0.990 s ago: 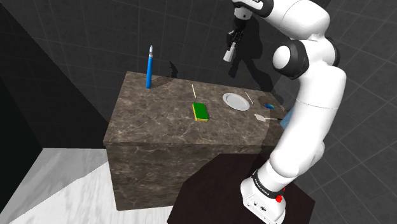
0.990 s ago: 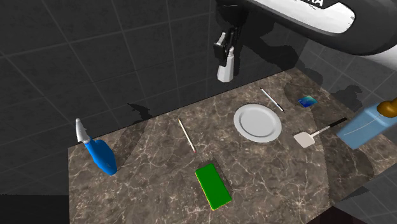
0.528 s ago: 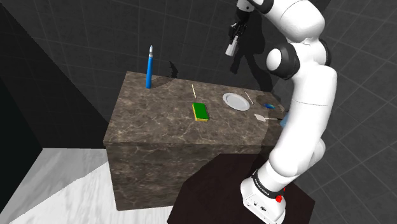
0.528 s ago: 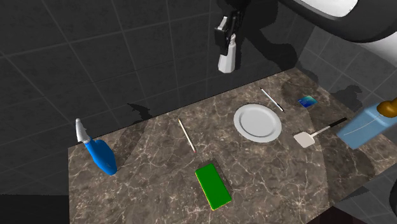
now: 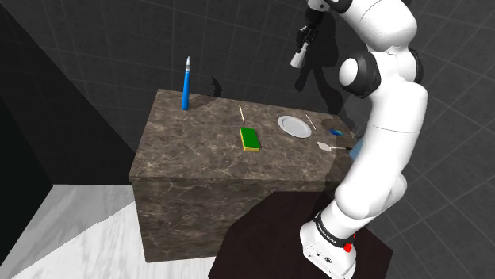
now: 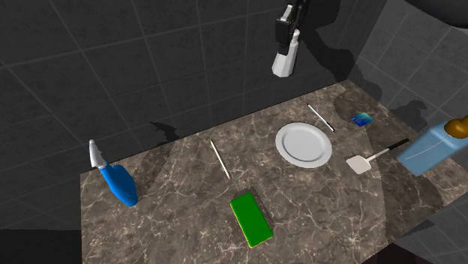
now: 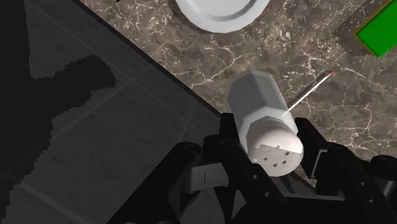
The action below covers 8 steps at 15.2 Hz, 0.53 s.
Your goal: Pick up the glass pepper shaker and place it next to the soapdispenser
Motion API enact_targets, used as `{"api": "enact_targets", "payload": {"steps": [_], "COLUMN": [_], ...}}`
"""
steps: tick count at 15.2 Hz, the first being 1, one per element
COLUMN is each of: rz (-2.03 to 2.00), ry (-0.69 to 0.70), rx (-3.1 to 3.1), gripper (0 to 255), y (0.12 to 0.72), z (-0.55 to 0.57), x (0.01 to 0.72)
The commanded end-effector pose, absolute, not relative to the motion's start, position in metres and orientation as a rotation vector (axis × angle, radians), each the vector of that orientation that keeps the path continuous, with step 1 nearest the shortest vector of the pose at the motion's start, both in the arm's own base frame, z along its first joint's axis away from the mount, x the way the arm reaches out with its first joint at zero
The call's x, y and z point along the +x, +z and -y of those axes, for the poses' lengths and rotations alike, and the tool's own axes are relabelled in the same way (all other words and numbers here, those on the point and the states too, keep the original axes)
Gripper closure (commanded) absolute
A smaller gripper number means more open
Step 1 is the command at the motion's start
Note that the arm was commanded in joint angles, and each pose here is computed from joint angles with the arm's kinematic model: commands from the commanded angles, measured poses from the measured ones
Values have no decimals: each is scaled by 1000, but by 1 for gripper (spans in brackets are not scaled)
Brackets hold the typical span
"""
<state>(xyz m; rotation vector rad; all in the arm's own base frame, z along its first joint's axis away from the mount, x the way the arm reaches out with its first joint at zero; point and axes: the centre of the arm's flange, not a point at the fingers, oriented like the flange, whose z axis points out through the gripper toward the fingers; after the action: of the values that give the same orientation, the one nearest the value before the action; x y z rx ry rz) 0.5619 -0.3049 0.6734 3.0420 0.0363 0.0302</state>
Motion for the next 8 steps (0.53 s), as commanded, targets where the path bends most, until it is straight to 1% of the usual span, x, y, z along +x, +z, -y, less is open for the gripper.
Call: {"api": "enact_targets", "payload": {"steps": [1,8], "rz": [-38,-38], "ry": [30,30], "rx": [3043,3043], "gripper": [255,255], "y": [671,671], "z": [320,377], "x": [543,470]}}
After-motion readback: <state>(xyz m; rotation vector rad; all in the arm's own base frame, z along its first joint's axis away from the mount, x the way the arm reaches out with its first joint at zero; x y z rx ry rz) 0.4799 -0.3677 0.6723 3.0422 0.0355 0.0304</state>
